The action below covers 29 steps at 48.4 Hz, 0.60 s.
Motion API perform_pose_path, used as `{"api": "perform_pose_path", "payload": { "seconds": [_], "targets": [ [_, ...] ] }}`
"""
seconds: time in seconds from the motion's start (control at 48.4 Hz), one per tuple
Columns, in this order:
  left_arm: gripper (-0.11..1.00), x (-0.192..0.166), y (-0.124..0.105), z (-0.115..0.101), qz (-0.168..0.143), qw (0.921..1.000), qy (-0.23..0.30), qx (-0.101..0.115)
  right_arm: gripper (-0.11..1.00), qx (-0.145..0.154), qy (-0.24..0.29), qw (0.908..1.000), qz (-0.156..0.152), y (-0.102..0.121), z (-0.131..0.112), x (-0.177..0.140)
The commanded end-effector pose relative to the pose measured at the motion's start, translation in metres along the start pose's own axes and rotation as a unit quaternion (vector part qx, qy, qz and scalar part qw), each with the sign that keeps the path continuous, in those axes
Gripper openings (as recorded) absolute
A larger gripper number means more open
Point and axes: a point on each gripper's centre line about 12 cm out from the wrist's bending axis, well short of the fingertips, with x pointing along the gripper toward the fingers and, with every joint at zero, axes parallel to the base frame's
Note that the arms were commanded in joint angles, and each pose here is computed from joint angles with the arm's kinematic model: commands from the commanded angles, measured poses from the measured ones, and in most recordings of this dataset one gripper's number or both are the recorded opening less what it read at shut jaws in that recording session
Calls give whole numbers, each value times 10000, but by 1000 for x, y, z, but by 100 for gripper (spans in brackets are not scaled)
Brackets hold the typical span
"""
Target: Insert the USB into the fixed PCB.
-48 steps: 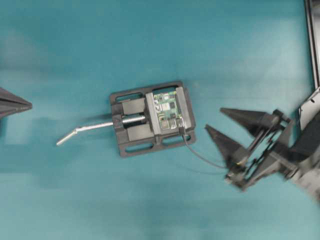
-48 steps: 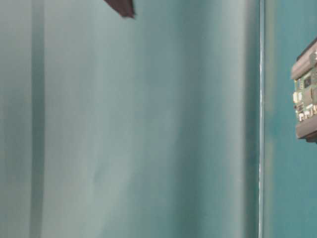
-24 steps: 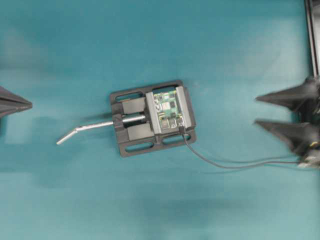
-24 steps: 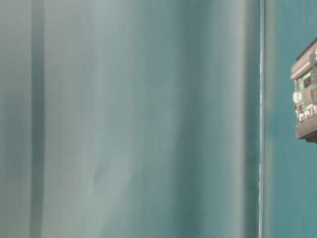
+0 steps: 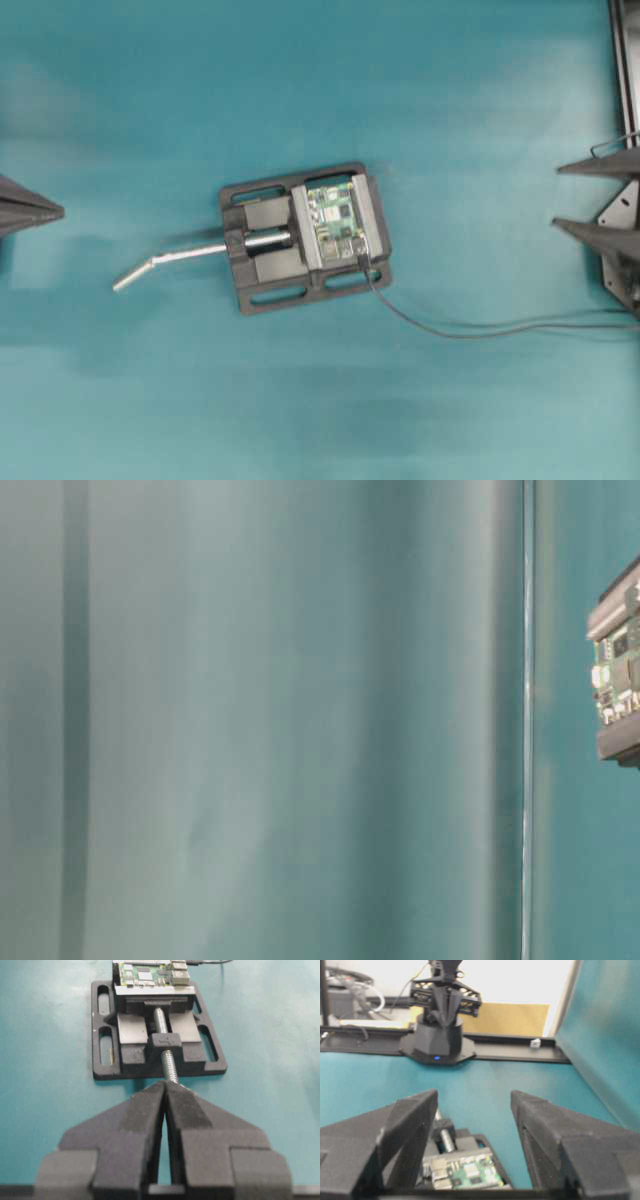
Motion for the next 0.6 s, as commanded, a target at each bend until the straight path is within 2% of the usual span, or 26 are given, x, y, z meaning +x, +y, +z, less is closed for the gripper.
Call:
{"api": "perform_pose_path", "payload": {
  "seconds": [0.0, 0.165, 0.31, 0.434, 0.579],
  "targets": [
    [1, -1, -1, 9, -15, 10000, -99, 3, 68, 5, -32, 10000, -8, -2, 1, -1],
    [1, -1, -1, 9, -14, 9999, -99, 10, 68, -131, 74, 9999, -62, -4, -1, 3],
    [1, -1, -1, 9, -14, 9999, -99, 10, 70, -422, 135, 9983, -376, -12, 3, 11],
    [1, -1, -1, 9, -14, 9999, -99, 10, 69, -555, 138, 9960, -686, -24, 6, 12],
    [1, -1, -1, 9, -14, 9999, -99, 10, 70, -622, 218, 9946, -802, -33, 3, 12]
  ]
}}
